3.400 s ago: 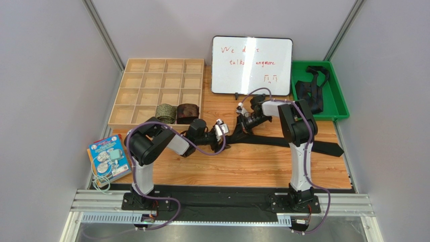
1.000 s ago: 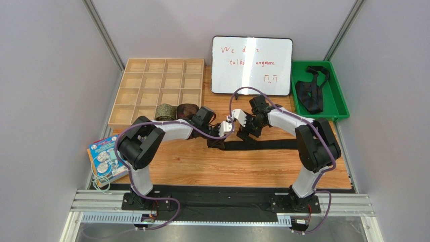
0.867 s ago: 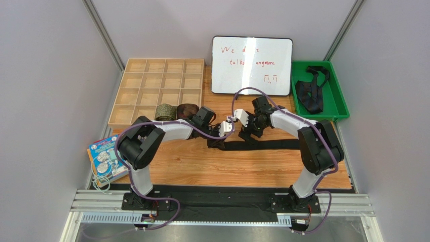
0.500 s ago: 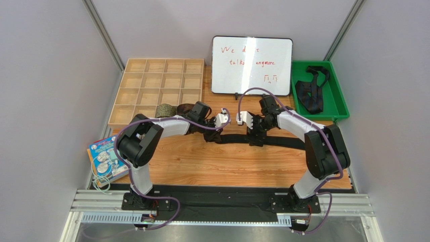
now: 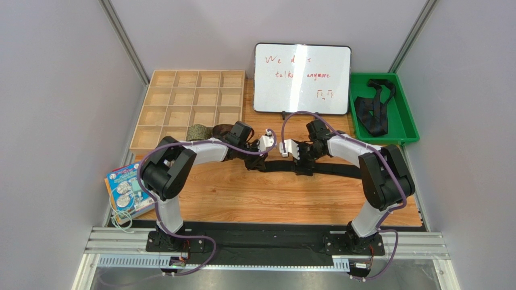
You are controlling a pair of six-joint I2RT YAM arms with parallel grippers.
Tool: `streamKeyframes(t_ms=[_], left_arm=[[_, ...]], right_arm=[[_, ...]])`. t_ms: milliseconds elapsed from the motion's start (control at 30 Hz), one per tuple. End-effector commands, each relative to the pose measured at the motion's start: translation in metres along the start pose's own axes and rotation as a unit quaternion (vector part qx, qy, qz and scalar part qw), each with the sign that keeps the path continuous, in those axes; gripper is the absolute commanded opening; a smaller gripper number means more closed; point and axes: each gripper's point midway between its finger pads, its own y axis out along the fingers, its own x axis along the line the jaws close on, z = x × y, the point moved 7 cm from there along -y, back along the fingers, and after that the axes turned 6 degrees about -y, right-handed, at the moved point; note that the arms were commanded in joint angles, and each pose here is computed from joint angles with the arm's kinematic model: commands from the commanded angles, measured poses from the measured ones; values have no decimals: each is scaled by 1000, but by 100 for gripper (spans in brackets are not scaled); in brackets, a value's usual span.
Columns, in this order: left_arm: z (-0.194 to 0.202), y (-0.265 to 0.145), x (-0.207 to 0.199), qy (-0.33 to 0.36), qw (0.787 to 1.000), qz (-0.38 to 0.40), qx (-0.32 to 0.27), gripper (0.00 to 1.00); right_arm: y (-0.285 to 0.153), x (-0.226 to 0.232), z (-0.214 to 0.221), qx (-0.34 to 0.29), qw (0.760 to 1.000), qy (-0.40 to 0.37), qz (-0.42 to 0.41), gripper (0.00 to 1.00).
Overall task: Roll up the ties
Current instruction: Roll the tie at the center of the board.
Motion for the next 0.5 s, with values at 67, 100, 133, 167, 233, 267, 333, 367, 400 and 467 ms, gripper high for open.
streamKeyframes(t_ms=[67, 100, 133, 167, 233, 267, 333, 367, 400, 467], left_arm=[[8, 3, 4, -25, 999, -5, 25, 19], [9, 3, 3, -26, 999, -4, 26, 19], [9, 3, 4, -26, 999, -4, 26, 19], [8, 3, 4, -26, 999, -4, 25, 19], [8, 3, 4, -28, 999, -4, 27, 19], [8, 3, 4, -28, 999, -4, 27, 19], [9, 3, 4, -29, 999, -4, 27, 19], [9, 4, 4, -29, 999, -3, 28, 19], [9, 3, 4, -29, 999, -4, 27, 19], [8, 3, 3, -28, 999, -2, 27, 19]], right_arm=[[6, 4, 2, -4, 998, -42, -38, 58], [6, 4, 2, -5, 998, -41, -41, 53], [6, 5, 3, -5, 998, -45, -45, 42], [6, 6, 4, -4, 998, -43, -50, 37], [6, 7, 7, 1, 998, -44, -52, 21], [6, 6, 8, 4, 998, -45, -51, 20], [4, 6, 9, 5, 998, -43, -49, 20], [3, 6, 9, 4, 998, -40, -48, 22], [0, 4, 8, 4, 998, -41, -43, 27], [-5, 4, 5, 5, 999, -31, -40, 37]])
